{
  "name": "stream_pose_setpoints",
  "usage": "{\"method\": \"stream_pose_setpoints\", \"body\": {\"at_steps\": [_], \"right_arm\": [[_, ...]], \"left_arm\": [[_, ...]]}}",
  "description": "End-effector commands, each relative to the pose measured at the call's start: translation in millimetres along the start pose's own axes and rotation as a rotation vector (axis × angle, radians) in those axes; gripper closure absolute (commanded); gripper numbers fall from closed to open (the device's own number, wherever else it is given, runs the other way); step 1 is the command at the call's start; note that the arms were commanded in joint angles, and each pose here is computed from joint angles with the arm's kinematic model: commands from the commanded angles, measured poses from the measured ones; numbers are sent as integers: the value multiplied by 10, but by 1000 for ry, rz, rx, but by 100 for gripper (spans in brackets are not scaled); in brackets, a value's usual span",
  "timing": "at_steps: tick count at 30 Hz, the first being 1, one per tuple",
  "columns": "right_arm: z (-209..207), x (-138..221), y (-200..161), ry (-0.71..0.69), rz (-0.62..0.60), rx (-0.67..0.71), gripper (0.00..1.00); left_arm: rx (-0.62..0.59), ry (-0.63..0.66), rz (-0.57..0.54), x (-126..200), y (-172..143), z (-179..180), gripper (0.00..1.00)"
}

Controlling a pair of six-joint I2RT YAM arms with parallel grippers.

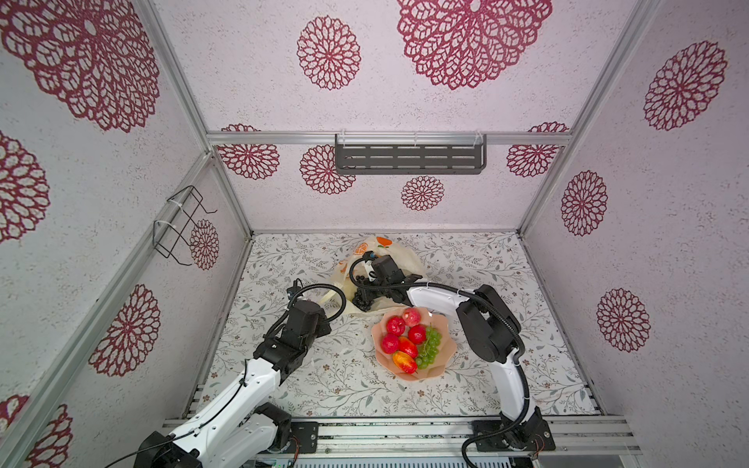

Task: Take fruits out of the plastic bag
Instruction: Take out the fake fruit from the plastic bag, then place the fake fruit on the plate.

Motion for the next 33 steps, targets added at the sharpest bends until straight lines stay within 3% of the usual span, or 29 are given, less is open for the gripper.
{"method": "stream_pose_setpoints", "body": {"at_steps": [1,16,33], "right_arm": [[270,521,478,91,-163,15,99],[477,1250,692,184,-332,25,99],[519,2356,521,196,-493,72,99]], "left_arm": [[5,-24,-44,25,139,-75,98],[-20,-24,-71,36,260,-143,98],[5,-18,-84,-144,347,-252,98]]}}
Point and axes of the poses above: each gripper's point midway between its finger pads, its own x axis back along the fingers, its own z axis along the line the jaws close on, y = z × x, the point moved 8 cm from there along x, back along the fingers
